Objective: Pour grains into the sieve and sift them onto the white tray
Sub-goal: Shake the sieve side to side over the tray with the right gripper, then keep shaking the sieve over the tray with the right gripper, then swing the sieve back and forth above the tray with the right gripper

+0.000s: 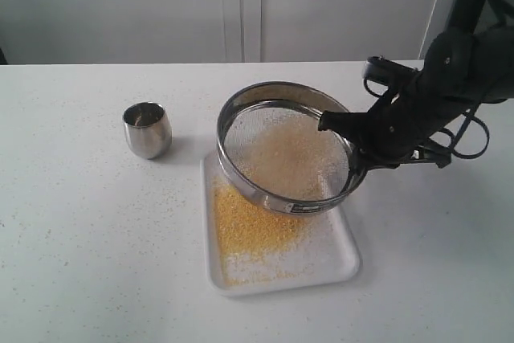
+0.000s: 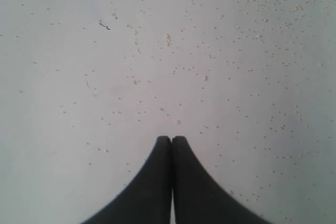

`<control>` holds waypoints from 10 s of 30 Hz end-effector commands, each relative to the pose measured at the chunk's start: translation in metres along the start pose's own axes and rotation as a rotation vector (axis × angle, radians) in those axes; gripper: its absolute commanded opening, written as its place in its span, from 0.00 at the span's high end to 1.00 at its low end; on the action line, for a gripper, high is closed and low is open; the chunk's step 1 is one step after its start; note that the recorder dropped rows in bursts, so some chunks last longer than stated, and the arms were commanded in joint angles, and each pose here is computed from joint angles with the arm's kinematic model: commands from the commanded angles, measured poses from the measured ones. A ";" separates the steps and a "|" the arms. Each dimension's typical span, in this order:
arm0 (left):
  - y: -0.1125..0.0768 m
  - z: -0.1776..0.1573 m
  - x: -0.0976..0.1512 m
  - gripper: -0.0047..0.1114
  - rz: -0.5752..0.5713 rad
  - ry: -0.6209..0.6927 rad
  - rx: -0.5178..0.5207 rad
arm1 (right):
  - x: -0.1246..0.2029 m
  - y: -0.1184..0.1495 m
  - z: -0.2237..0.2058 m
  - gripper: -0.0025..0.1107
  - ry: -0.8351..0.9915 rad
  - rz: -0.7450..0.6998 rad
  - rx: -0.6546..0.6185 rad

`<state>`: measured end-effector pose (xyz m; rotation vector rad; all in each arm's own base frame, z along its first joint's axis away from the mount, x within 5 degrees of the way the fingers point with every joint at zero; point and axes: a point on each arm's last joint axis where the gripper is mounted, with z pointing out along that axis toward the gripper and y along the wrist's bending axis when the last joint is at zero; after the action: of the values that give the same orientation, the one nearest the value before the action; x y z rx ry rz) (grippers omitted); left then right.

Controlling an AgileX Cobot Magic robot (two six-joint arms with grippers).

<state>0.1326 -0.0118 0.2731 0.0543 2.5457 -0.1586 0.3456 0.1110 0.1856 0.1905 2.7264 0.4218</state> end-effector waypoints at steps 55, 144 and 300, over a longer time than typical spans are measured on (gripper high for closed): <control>-0.001 0.000 0.003 0.96 -0.007 0.006 0.007 | 0.000 0.041 -0.006 0.98 0.082 -0.258 0.141; -0.001 0.000 0.003 0.96 -0.009 0.006 0.007 | 0.018 0.042 -0.002 0.98 0.183 -0.350 0.122; 0.000 0.000 0.002 0.96 -0.009 0.002 0.007 | 0.013 0.058 -0.025 0.98 0.047 -0.273 0.063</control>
<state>0.1331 -0.0117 0.2734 0.0535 2.5399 -0.1577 0.3217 0.1612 0.2044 -0.1792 2.9138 0.2306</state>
